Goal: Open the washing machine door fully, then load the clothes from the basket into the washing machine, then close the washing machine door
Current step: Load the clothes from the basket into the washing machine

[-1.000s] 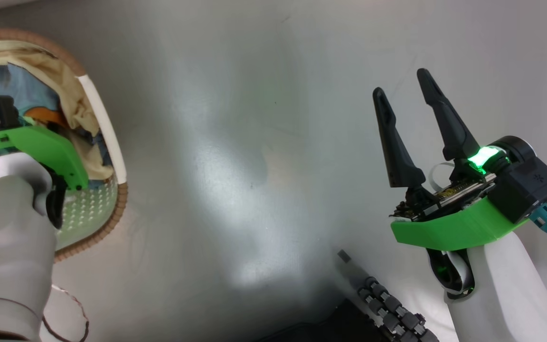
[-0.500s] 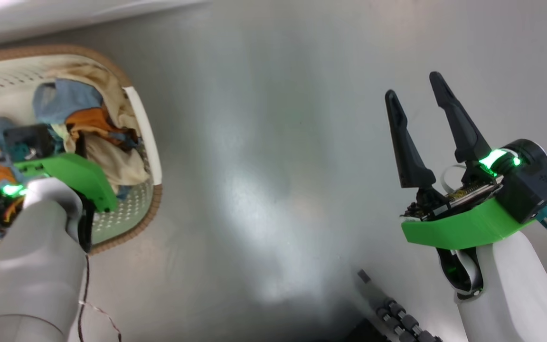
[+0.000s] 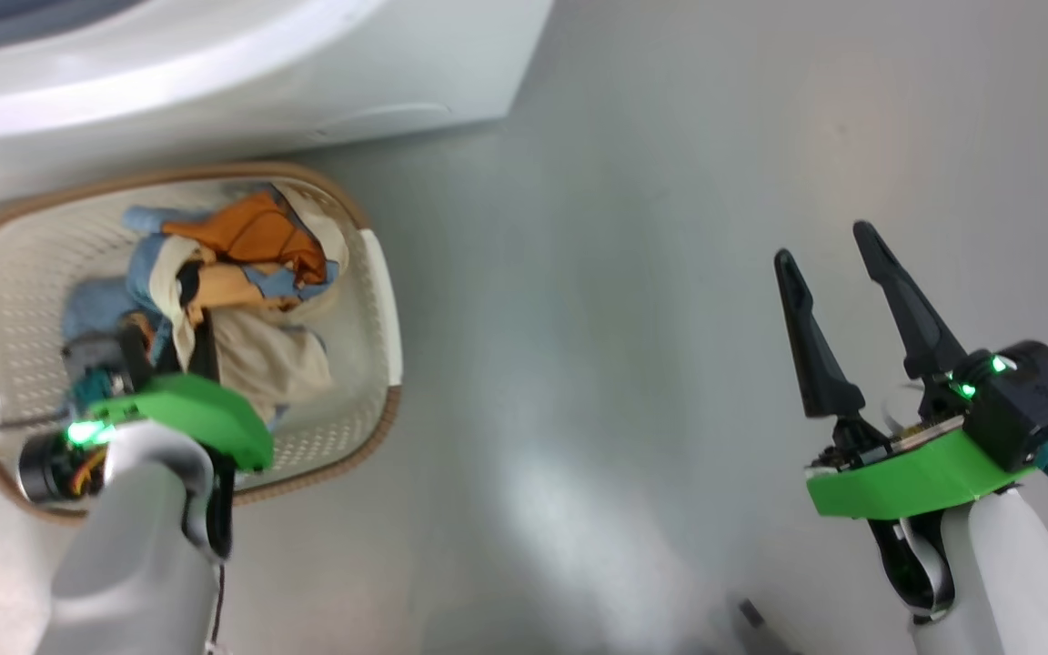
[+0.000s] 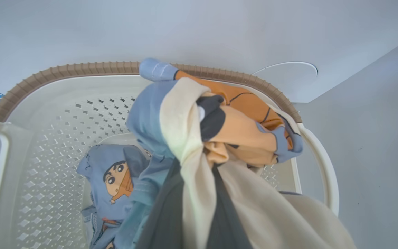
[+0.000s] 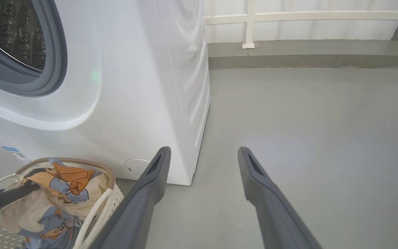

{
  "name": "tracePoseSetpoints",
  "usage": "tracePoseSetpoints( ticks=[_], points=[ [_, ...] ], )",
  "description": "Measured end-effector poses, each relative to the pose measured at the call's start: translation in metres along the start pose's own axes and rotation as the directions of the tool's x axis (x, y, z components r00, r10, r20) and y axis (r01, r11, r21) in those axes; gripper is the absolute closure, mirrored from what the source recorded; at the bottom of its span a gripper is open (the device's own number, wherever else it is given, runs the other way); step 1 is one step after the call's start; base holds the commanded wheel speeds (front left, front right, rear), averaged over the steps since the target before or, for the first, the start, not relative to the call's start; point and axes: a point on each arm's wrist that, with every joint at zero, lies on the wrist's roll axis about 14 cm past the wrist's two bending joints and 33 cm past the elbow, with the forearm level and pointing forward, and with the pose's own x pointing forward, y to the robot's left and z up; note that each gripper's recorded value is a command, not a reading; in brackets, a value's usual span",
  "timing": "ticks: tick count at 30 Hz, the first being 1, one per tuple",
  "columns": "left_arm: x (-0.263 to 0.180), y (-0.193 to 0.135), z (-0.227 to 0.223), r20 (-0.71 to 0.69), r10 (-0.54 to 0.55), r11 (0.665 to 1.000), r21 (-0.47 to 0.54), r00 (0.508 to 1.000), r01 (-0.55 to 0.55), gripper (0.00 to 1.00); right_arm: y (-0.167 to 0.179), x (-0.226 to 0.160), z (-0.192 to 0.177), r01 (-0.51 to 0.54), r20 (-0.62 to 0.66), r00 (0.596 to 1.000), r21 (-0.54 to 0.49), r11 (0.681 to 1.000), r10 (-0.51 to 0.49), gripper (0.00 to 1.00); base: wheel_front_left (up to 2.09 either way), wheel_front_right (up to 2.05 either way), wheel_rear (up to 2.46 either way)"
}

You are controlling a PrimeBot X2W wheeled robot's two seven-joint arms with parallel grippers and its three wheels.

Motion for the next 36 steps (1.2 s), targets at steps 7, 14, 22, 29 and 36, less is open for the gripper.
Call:
tracePoseSetpoints(
  ticks=[7,14,22,29,36],
  points=[
    [-0.050,0.009,0.034,0.147,0.036,0.999,0.006,0.988,-0.038,1.00,0.012,-0.014,0.016,-0.029,0.021,0.999,-0.010,1.000,0.029,0.00,0.00,0.00,0.00],
    [-0.103,0.018,0.070,0.293,0.064,0.997,0.021,0.954,-0.073,1.00,0.024,-0.034,0.033,-0.048,0.046,0.998,0.000,0.999,0.048,0.00,0.00,0.00,0.00],
    [-0.169,0.026,0.093,0.425,0.090,0.994,0.023,0.901,-0.110,1.00,0.037,-0.062,0.051,-0.062,0.081,0.995,0.007,0.998,0.061,0.00,0.00,0.00,0.00],
    [-0.218,0.024,0.099,0.504,0.076,0.991,0.058,0.860,-0.121,1.00,0.049,-0.086,0.070,-0.076,0.125,0.989,0.012,0.997,0.074,0.00,0.00,0.00,0.00],
    [-0.255,0.015,0.102,0.542,0.048,0.989,0.089,0.839,-0.114,1.00,0.056,-0.108,0.086,-0.080,0.155,0.985,0.004,0.997,0.078,0.00,0.00,0.00,0.00]
  ],
)
